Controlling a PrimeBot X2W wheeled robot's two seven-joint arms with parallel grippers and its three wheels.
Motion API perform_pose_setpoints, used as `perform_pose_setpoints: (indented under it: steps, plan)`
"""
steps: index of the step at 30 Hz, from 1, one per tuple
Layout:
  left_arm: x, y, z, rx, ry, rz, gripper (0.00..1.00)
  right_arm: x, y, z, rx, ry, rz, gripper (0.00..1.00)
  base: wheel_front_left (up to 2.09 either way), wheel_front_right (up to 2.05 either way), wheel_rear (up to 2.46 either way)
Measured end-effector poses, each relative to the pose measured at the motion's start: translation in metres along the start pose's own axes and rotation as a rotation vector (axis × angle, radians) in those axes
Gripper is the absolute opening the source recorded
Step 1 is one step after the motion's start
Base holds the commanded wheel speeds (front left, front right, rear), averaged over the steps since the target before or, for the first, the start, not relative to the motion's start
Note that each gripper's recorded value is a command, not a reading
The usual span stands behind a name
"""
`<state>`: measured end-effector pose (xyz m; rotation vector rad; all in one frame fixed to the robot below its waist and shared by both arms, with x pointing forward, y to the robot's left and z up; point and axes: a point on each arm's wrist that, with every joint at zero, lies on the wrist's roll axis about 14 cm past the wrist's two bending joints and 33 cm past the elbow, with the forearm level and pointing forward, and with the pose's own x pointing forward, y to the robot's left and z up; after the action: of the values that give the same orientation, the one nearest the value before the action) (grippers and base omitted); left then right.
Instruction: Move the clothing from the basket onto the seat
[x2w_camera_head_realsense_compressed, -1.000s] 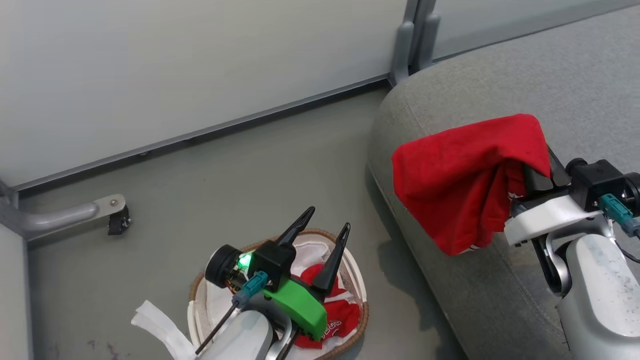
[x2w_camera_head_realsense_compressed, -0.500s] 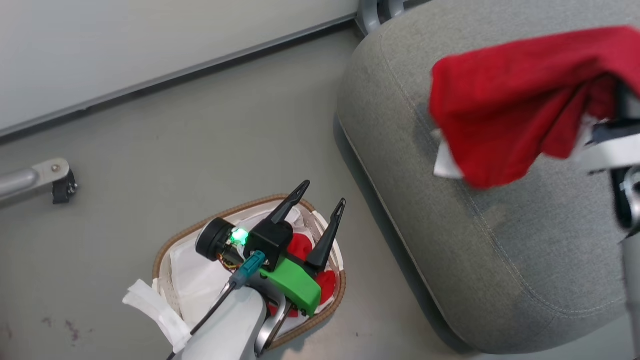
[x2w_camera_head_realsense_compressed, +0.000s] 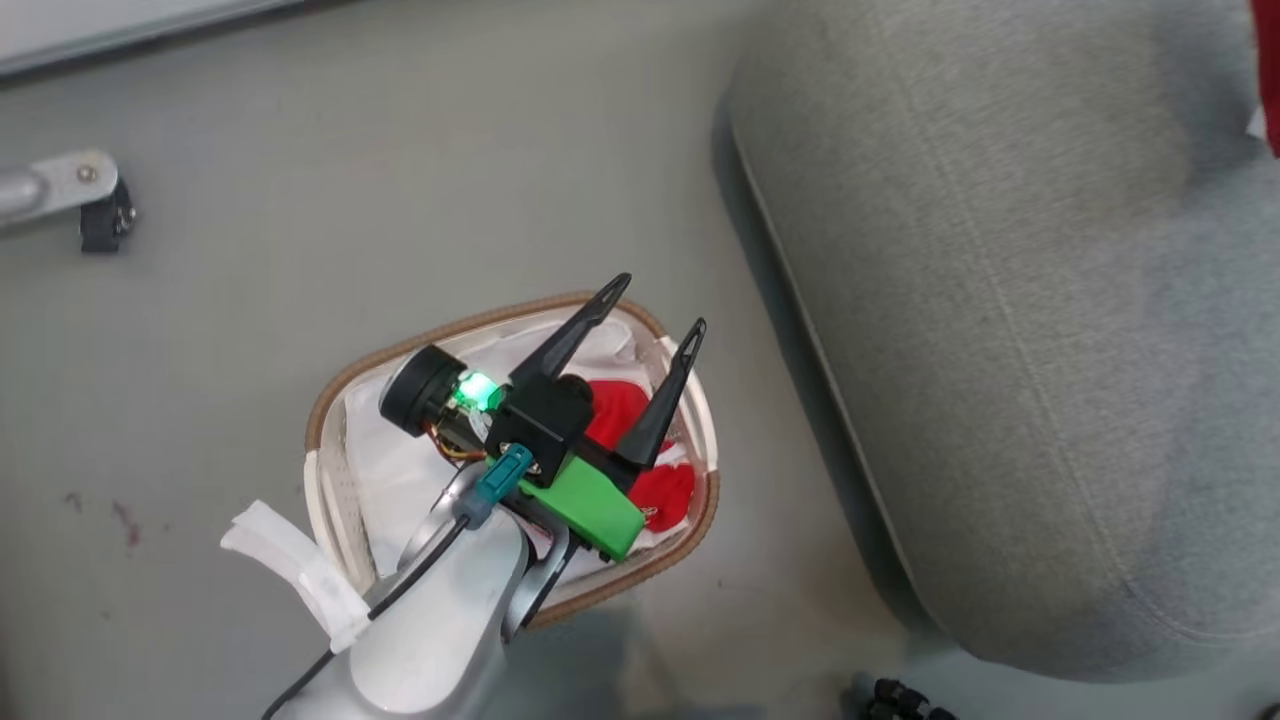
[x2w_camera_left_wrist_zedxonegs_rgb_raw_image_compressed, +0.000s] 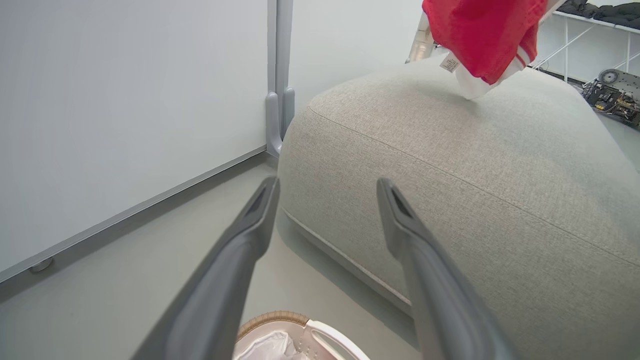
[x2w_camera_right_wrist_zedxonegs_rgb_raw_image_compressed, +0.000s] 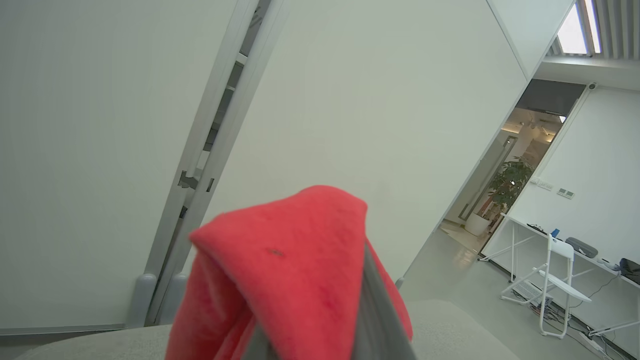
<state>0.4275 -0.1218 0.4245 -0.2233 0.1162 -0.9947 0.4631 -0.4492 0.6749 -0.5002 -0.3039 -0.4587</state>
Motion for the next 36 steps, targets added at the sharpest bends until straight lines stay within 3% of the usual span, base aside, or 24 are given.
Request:
perform_pose_setpoints:
  steps: [10,19,24,25,26,27,36]
  plan:
    - [-0.021,0.045,-0.050,-0.046,0.085,0.100,1.00,0.025,0.088,-0.097,-0.029,0.197,0.147,0.00,0.00,0.00,0.00]
    - [-0.040,0.069,-0.085,-0.082,0.150,0.167,1.00,-0.015,0.167,-0.200,0.051,0.457,0.223,0.00,0.00,0.00,0.00]
    - [-0.044,0.074,-0.089,-0.085,0.157,0.184,1.00,-0.032,0.173,-0.215,0.063,0.499,0.218,0.02,0.00,0.00,0.00]
    - [-0.043,0.073,-0.089,-0.083,0.156,0.183,1.00,-0.036,0.170,-0.214,0.057,0.499,0.215,0.34,0.00,0.00,0.00]
    - [-0.042,0.073,-0.088,-0.082,0.154,0.180,1.00,-0.039,0.167,-0.214,0.053,0.499,0.208,0.48,0.00,0.00,0.00]
    - [-0.041,0.072,-0.087,-0.081,0.151,0.178,1.00,-0.041,0.165,-0.212,0.053,0.498,0.203,1.00,0.00,0.00,0.00]
    - [-0.035,0.056,-0.070,-0.068,0.130,0.142,1.00,-0.077,0.142,-0.204,0.048,0.530,0.180,1.00,0.00,0.00,0.00]
